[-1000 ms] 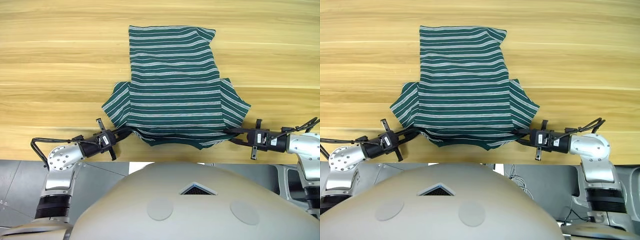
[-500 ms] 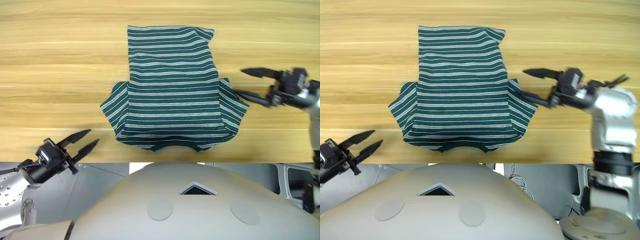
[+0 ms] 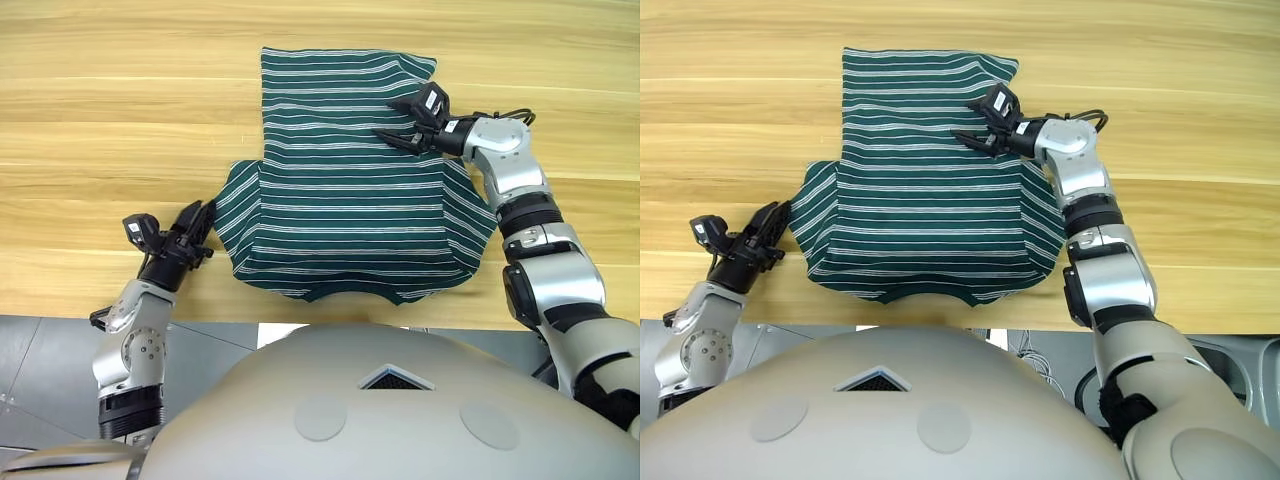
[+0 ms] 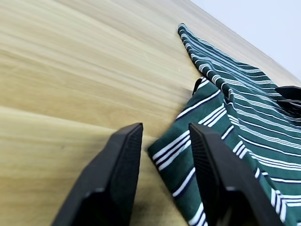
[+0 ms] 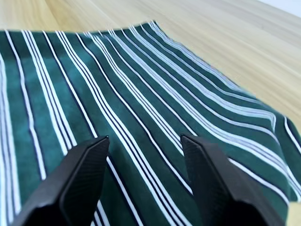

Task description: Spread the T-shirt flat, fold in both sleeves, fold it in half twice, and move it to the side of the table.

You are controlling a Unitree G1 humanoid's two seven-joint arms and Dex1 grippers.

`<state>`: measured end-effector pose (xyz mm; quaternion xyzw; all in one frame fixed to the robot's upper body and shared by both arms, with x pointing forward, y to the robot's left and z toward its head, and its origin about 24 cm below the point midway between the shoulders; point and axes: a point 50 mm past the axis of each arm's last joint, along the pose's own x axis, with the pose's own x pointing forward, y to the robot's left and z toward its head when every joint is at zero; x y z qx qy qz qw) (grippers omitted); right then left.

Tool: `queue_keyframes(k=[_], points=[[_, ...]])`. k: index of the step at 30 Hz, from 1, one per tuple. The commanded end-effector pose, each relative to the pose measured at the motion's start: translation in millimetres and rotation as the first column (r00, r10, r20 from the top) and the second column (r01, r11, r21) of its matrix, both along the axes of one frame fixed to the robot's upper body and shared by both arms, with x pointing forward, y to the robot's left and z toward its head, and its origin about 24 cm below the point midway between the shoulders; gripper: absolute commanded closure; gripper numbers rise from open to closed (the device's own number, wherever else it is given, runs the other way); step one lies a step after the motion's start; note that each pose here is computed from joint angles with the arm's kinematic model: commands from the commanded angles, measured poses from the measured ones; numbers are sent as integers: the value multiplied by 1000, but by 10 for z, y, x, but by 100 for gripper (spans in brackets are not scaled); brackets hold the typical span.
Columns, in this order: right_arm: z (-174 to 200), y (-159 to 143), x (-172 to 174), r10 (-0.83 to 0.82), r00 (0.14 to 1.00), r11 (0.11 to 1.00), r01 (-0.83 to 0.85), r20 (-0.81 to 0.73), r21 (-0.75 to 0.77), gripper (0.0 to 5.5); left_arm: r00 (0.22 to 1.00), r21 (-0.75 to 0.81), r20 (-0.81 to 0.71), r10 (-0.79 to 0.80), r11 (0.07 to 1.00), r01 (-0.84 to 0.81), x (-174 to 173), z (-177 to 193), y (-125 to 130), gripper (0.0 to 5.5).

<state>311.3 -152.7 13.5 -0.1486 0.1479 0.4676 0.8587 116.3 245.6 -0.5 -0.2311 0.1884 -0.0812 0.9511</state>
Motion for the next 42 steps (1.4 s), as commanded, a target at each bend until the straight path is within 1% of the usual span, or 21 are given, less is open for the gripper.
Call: queue_keyframes(k=[1,3,6,8,9,14,18,23,26,28,32,37,38,40,42], points=[[56,48,45,17,999,1000,-17,42,-9,267,978,44,-204,-41,998,51,-179,-276,-137,379],[62,61,42,23,998,1000,-22,53,-9,267,972,81,-229,-48,994,68,-206,-332,-138,379],[88,76,38,31,997,1000,-31,69,-2,265,966,133,-253,-57,987,93,-245,-388,-155,424],[112,76,40,31,996,999,-32,78,5,265,960,208,-272,-60,971,119,-267,-437,-143,454],[122,77,41,31,996,999,-32,82,8,265,959,238,-278,-61,962,130,-277,-456,-131,478],[170,84,48,30,994,999,-33,103,25,265,963,319,-259,-68,936,152,-279,-448,-78,546],[202,95,63,27,992,999,-31,119,32,265,979,382,-168,-112,908,169,-231,-290,-130,546],[194,100,77,14,992,999,-18,124,27,265,992,345,-61,-107,931,121,-159,-89,-197,546],[182,112,80,17,992,1000,-20,122,24,265,994,348,40,-104,934,84,-76,95,-244,546],[160,111,71,19,993,1000,-21,117,18,265,986,336,109,-125,938,82,-31,246,-335,546],[49,151,10,51,995,999,-49,88,-25,265,950,277,231,-209,950,142,-16,533,-621,546],[-87,159,-46,94,994,989,-87,54,-119,265,901,250,357,-245,955,161,75,771,-778,546],[-99,160,-47,98,994,987,-90,54,-133,265,895,225,358,-266,955,193,88,776,-840,546],[-112,167,-42,102,993,985,-93,56,-147,265,893,201,285,-347,933,298,98,600,-1013,546],[-114,201,-33,113,992,982,-102,61,-159,265,885,183,124,-449,887,424,72,214,-1195,546]])
